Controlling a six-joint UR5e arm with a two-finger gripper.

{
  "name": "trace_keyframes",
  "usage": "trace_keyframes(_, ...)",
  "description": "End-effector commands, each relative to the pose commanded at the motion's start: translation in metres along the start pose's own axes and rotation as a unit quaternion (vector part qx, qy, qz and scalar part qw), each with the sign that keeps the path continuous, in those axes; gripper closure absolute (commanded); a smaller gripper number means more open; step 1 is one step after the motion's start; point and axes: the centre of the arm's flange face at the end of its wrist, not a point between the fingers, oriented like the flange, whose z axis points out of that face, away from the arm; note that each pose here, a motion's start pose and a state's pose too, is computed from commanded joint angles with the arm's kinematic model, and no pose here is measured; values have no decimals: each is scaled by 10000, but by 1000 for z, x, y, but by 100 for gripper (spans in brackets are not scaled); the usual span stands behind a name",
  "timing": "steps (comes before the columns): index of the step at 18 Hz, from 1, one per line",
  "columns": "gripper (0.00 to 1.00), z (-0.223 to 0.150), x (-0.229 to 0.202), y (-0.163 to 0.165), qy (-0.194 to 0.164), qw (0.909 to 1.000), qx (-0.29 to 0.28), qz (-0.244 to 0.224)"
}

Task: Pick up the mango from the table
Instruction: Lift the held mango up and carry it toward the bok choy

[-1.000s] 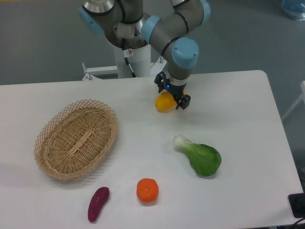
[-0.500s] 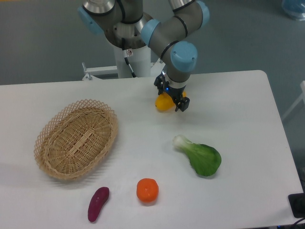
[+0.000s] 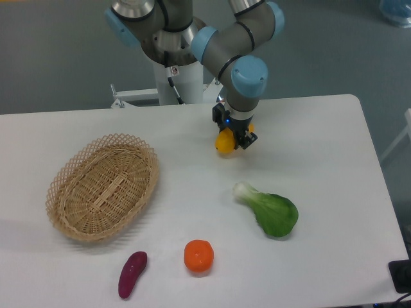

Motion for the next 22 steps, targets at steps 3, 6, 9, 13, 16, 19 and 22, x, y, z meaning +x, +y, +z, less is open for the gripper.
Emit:
trace_keyframes(3, 75, -13, -10, 1, -9, 10000, -6, -31)
trace_keyframes(6, 75, -38, -26, 2, 106, 9999, -12, -48)
trace_keyframes(9, 75, -64, -47, 1, 30, 10000, -7, -85)
trace_keyframes(13, 75, -82, -81, 2, -193, 9997, 9, -135)
trace_keyframes(16, 75, -96, -108, 1, -376, 9988, 20, -316)
trace_keyframes(19, 75, -111, -135, -1, -567, 9975, 41, -427)
trace_keyframes(22, 75, -119, -154, -1, -681, 9961, 60, -555)
